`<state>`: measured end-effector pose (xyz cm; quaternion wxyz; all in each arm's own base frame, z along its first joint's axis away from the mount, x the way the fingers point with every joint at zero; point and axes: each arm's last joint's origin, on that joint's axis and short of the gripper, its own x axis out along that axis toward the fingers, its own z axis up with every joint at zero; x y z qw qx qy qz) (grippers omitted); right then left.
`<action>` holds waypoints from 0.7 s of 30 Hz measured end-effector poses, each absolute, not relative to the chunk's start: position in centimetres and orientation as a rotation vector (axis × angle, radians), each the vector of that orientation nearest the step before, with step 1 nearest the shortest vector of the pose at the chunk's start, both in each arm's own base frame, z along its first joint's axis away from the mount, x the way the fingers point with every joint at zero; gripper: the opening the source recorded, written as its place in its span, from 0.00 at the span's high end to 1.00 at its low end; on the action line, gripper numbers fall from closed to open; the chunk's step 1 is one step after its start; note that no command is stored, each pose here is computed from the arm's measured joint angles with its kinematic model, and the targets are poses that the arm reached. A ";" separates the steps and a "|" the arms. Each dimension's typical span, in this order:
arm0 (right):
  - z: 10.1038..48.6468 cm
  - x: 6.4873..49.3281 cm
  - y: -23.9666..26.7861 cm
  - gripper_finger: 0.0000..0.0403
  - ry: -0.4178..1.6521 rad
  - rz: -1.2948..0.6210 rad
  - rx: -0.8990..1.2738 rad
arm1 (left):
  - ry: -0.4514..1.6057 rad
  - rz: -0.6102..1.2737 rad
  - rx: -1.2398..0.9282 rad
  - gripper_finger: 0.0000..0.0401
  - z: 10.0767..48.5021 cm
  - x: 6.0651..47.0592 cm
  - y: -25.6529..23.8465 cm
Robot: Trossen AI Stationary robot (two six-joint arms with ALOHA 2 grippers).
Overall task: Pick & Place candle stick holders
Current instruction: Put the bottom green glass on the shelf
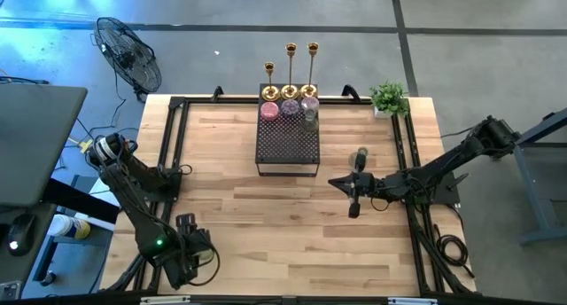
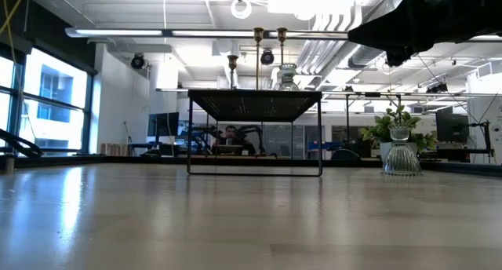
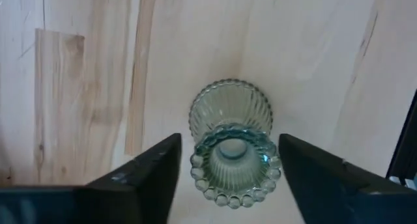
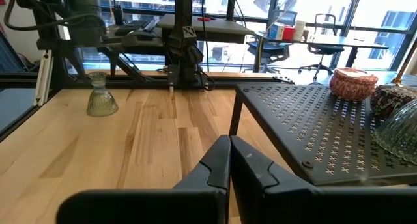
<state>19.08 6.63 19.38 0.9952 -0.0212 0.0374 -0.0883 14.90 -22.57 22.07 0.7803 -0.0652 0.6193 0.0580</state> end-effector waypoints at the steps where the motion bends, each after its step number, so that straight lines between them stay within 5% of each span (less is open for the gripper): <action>1: 19.4 19.1 6.6 1.00 0.075 -0.177 -0.043 | 1.338 0.119 -0.134 0.42 22.1 14.9 -22.6; 6: 19.4 19.1 6.6 1.00 0.076 -0.179 -0.049 | 1.327 0.071 -0.113 0.58 22.2 15.0 -22.8; 21: 19.4 19.1 6.6 1.00 0.076 -0.180 -0.050 | 1.110 0.003 0.053 0.57 33.5 22.0 -18.8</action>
